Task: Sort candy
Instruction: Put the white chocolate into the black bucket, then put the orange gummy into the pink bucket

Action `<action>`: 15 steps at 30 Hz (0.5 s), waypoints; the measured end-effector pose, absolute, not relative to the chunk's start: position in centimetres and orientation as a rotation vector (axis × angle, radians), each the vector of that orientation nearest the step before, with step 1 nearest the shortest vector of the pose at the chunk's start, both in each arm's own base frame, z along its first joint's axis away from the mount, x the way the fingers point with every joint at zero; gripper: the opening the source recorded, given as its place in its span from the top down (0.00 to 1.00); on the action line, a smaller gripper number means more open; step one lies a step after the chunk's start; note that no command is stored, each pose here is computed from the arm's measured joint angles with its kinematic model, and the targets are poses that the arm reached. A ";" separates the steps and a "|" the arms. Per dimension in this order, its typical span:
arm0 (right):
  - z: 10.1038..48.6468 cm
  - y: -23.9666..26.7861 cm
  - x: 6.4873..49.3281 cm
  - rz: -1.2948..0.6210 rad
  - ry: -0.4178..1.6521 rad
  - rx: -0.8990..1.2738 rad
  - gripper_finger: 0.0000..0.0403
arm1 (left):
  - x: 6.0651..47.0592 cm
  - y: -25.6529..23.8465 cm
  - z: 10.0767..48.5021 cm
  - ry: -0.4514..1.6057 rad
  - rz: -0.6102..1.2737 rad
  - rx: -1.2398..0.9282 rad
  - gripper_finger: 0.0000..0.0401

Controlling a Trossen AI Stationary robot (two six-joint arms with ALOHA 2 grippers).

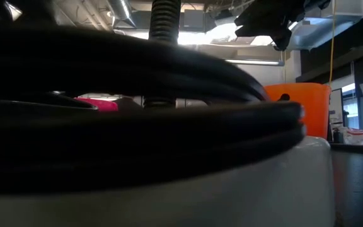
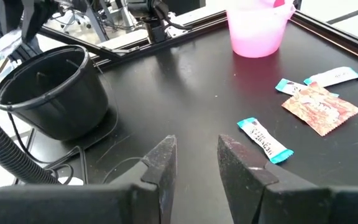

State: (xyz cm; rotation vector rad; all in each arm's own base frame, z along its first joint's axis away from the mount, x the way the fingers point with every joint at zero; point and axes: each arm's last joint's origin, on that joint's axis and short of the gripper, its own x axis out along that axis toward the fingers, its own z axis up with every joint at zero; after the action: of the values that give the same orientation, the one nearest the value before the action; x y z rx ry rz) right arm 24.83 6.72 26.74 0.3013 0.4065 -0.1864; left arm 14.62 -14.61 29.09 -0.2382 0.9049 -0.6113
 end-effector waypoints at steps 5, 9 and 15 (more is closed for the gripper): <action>26.7 6.7 24.8 -0.187 0.406 0.303 0.71 | 15.2 -15.1 28.3 0.939 -0.580 -0.240 0.69; 26.7 6.7 24.8 -0.183 0.408 0.320 0.71 | 15.5 -15.1 28.2 0.945 -0.548 -0.268 0.63; 26.7 7.0 24.8 -0.111 0.432 0.339 0.71 | 15.8 -14.8 28.2 0.935 -0.515 -0.274 0.60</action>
State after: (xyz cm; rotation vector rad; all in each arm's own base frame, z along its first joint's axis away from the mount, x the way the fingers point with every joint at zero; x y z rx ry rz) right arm 24.83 6.95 26.69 0.3390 0.4324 -0.1112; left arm 15.82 -14.77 28.19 -0.2743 0.9350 -0.5153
